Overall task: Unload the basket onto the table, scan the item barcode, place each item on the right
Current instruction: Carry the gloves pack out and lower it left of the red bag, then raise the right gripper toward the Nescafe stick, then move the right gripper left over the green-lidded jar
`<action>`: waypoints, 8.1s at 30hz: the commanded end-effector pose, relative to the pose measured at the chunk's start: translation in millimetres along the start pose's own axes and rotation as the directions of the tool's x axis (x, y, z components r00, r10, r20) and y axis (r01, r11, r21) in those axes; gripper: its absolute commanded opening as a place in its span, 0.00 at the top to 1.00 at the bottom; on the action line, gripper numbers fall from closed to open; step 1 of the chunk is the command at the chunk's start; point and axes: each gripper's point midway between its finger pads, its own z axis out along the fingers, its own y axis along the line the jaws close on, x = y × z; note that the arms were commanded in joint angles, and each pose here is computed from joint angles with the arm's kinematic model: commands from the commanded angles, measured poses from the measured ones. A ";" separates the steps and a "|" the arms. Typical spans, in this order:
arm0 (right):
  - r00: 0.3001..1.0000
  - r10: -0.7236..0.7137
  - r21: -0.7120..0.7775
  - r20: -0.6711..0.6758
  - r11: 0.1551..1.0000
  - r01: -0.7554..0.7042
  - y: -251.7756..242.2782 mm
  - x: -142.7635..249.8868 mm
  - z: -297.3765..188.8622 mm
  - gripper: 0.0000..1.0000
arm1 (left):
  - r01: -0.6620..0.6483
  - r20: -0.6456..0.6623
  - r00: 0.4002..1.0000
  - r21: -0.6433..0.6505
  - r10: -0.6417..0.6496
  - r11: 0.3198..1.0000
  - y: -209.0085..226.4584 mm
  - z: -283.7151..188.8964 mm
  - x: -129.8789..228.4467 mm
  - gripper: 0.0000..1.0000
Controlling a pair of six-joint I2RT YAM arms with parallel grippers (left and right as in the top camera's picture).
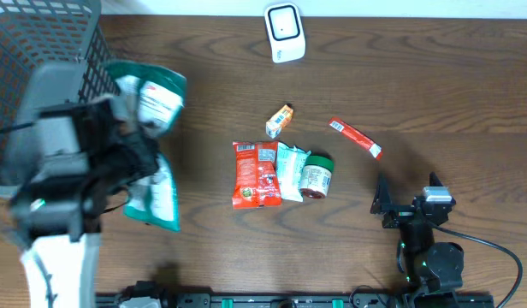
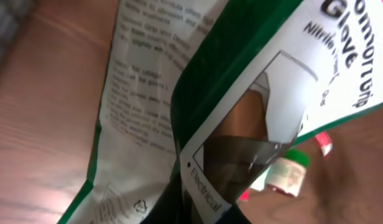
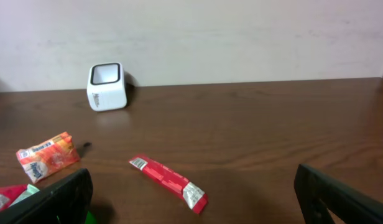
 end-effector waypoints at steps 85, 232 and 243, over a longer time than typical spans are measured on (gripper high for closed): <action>0.984 -0.001 -0.112 -0.176 0.994 -0.019 29.0 -152.9 -36.7 0.01 | -0.066 0.016 0.998 0.000 0.066 0.998 -34.2 109.3 -13.7 0.14; -0.045 0.255 0.259 -0.966 0.943 -0.209 136.5 129.6 57.2 0.07 | -0.066 0.016 0.998 0.000 0.066 0.998 -34.2 109.3 -13.7 0.14; -0.046 0.213 0.217 -0.976 0.927 -0.307 161.3 125.4 60.5 0.07 | -0.066 0.016 0.998 0.000 0.066 0.998 -34.2 109.3 -13.7 0.14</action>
